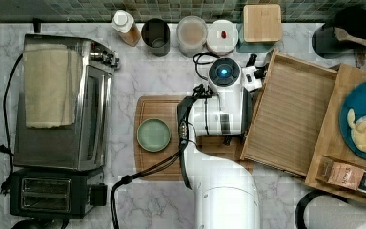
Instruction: Open the drawer.
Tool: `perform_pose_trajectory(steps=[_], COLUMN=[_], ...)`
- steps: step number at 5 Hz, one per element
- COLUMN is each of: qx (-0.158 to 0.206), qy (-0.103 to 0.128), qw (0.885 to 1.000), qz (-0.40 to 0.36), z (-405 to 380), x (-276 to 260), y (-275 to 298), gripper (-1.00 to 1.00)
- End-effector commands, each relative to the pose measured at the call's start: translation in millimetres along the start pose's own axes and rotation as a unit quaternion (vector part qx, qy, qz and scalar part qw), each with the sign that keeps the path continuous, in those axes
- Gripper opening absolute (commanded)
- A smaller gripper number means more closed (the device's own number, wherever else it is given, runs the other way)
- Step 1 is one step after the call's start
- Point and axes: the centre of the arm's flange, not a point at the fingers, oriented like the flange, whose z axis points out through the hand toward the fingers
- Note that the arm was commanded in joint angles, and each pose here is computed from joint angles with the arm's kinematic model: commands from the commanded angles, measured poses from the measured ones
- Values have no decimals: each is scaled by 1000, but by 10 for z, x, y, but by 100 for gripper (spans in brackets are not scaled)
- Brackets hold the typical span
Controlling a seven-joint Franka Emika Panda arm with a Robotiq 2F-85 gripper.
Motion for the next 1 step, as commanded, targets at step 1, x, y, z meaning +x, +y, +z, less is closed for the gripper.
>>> perform_pose_trajectory(steps=[1], qx=[79], qy=[30], qw=[996], qz=[-28], z=[-787], x=[-258], y=[-981], gripper=[100])
